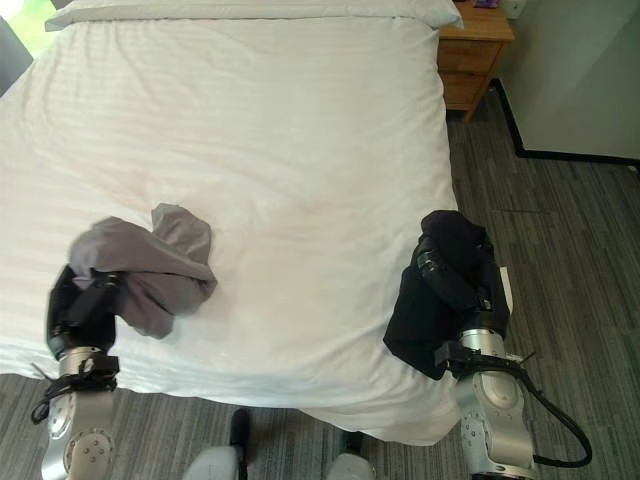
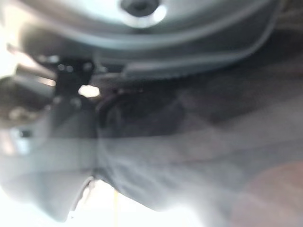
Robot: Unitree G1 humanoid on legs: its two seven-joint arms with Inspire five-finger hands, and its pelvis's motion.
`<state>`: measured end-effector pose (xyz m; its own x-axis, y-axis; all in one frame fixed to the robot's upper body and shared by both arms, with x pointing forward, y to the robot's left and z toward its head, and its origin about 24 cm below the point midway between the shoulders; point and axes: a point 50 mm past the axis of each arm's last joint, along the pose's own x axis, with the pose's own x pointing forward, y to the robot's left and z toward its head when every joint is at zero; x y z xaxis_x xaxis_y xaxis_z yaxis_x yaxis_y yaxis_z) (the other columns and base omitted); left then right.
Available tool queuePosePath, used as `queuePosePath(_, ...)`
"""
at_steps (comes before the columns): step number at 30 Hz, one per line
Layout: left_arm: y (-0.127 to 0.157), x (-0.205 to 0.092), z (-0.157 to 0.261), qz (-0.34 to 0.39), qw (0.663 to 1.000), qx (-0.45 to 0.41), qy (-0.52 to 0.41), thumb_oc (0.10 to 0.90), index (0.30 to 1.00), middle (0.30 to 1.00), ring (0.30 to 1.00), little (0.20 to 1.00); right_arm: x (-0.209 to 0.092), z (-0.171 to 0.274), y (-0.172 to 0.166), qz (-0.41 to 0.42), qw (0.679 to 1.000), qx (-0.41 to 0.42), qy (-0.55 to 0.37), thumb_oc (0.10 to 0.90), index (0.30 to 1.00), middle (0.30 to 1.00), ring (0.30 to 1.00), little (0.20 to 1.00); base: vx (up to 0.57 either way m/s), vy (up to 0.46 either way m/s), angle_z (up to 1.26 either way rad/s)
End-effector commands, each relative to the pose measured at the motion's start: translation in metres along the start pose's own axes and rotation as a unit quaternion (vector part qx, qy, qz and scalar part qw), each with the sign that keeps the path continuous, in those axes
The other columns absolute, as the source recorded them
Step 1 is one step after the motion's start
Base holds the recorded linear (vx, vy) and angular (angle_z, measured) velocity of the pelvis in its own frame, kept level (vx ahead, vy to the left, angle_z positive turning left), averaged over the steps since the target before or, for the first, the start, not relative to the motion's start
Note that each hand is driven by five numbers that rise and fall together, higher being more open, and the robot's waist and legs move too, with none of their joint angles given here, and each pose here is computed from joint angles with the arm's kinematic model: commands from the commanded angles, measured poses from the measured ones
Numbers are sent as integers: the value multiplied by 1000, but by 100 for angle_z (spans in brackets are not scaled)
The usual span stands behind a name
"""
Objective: Pick up bed clothes into laundry basket.
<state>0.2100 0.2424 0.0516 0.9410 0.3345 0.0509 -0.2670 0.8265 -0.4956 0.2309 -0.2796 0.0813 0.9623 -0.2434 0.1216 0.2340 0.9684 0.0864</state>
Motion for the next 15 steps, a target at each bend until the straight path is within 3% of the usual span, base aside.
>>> queuePosePath(1,-38,21,73,-147,972,49,-175,400,300,300,300,300,14,55,16,60,987,25,-145,400,300,300,300,300,-186,-49,-57)
queuePosePath(7,-37,22,81,-133,969,62,-198,400,300,300,300,300,15,42,27,69,989,36,-125,400,300,300,300,300,-187,34,-172)
queuePosePath(10,-63,25,91,-179,954,72,-229,400,300,300,300,300,7,20,23,28,990,99,-98,400,300,300,300,300,-302,102,-192)
queuePosePath(15,-65,32,71,-183,960,101,-188,400,300,300,300,300,-13,-7,36,41,992,115,-41,400,300,300,300,300,-423,107,-135)
